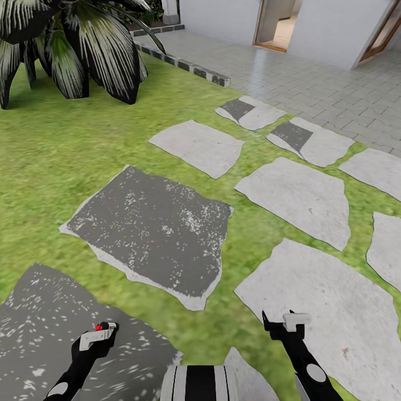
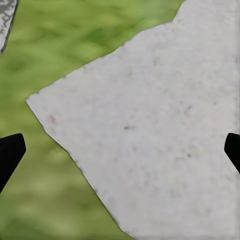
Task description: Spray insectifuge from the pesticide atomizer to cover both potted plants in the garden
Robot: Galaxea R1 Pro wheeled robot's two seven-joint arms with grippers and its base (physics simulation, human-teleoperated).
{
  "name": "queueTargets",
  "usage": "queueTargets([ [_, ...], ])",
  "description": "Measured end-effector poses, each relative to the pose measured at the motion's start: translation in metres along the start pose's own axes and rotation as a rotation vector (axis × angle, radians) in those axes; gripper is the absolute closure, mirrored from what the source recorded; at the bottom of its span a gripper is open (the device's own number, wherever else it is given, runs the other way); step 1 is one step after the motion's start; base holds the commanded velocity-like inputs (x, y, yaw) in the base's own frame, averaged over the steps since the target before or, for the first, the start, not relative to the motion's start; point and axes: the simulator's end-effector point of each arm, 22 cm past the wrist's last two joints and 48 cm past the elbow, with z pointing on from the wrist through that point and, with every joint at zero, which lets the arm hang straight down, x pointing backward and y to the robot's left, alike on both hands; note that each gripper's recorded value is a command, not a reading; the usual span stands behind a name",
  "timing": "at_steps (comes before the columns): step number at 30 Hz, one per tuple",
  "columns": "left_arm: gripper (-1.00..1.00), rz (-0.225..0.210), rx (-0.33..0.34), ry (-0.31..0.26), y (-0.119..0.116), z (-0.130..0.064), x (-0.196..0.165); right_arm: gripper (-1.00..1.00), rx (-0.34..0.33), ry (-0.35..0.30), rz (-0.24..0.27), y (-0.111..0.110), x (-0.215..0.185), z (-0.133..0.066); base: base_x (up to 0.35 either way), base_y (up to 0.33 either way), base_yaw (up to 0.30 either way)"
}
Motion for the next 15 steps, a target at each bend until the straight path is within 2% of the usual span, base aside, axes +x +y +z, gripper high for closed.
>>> queueTargets([
  [15, -1.0, 0.0, -0.003, 0.0, 0.0013, 0.0, 0.0, -1.0, 0.001, 0.0, 0.001, -0.0004, 0.0, 0.0, 0.016, 0.0, 0.0],
])
